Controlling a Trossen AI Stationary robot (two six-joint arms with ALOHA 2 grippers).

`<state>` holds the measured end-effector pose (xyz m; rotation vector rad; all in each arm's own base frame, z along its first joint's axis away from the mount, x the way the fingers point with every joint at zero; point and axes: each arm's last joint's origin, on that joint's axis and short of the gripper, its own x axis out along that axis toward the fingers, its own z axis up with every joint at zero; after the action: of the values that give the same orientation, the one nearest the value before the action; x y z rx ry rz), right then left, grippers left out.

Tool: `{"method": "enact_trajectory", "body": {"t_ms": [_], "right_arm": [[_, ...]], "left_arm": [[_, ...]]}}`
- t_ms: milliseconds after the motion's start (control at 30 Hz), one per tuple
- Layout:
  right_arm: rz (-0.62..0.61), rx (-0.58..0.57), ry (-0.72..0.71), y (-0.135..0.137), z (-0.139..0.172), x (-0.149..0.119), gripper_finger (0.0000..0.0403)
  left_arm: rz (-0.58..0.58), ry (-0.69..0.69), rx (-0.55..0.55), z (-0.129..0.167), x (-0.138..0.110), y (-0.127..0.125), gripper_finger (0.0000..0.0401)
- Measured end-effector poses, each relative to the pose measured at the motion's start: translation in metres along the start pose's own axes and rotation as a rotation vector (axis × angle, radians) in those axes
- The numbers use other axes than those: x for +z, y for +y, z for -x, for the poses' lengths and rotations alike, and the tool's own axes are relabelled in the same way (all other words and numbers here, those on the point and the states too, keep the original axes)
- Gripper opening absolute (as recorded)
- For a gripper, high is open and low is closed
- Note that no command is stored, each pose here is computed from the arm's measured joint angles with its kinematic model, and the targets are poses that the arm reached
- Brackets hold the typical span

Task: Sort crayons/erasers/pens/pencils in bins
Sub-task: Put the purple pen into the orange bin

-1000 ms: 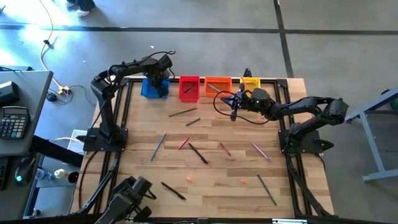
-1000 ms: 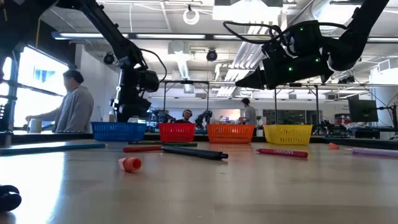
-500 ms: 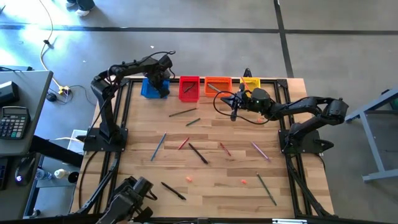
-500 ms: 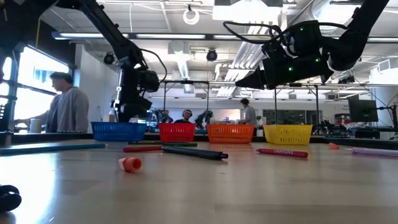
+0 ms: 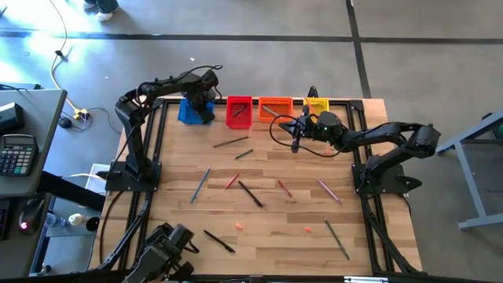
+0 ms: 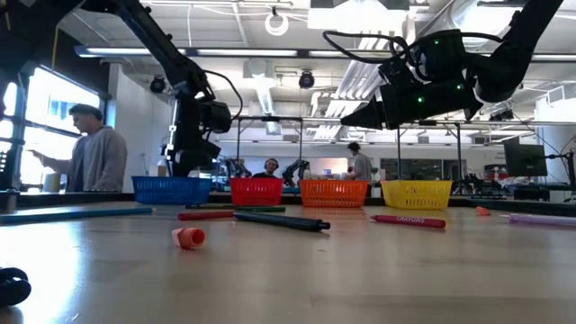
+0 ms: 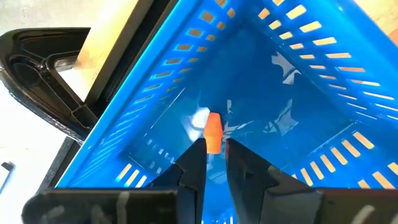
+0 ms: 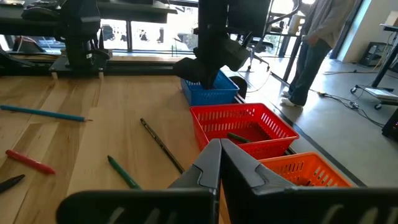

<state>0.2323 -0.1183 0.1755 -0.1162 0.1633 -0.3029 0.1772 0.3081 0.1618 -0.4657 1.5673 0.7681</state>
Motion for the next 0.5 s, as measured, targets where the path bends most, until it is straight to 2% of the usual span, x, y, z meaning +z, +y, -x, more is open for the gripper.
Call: {"method": "enact_trajectory", "body": {"t_ms": [233,500], "right_arm": [[0.000,0.000,0.000,0.000,0.000,0.000,0.0000],[0.000,0.000,0.001,0.000,0.000,0.000,0.0000]], "left_arm": [[-0.004,-0.066,0.055,0.021,-0.001,-0.003,0.0051],[0.045,-0.325,0.010,0.050,-0.017,-0.021,0.0020]]}}
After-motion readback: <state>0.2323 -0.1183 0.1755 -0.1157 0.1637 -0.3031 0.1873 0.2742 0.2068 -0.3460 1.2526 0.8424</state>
